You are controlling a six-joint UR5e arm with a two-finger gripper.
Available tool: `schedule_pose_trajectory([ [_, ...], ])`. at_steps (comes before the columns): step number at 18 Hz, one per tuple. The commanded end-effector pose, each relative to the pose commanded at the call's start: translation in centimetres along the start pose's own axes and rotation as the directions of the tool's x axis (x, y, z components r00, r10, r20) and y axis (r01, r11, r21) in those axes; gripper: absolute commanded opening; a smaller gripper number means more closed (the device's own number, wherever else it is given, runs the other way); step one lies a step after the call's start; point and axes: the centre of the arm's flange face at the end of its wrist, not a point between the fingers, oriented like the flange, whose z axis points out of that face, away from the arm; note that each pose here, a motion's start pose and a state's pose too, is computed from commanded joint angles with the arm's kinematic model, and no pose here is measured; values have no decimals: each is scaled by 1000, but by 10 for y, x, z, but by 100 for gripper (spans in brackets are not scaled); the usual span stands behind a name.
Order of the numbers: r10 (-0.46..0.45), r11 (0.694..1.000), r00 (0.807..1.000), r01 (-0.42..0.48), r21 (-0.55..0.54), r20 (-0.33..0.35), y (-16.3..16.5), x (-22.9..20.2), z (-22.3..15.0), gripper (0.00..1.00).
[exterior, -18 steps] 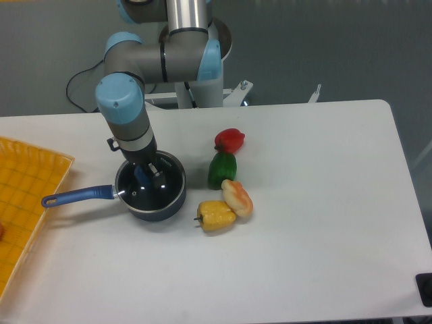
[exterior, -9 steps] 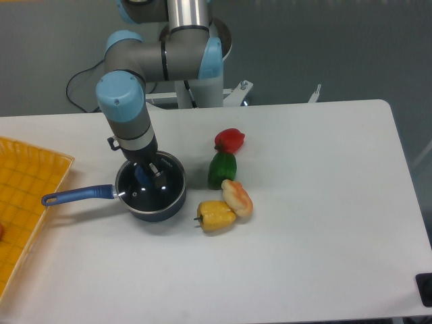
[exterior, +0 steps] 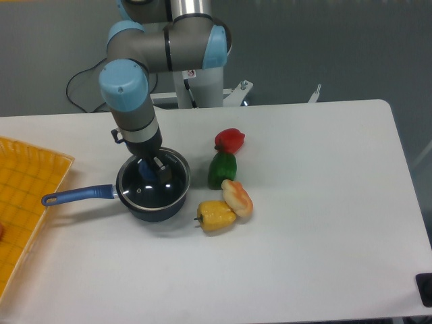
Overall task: Open the lid
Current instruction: 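Lift the glass lid up off the saucepan by its knob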
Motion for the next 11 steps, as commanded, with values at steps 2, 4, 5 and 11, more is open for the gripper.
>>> schedule_pose_trajectory([
  [2, -23, 1000, 999, 22, -12, -24, 14, -18, -10, 46],
  [4, -42, 999, 999, 42, -7, -30, 29, -32, -12, 46],
  [5, -52, 999, 998, 52, -3, -31, 39, -40, -12, 46],
  [11, -73, 997, 997, 73, 4, -21, 72, -97, -9, 46],
])
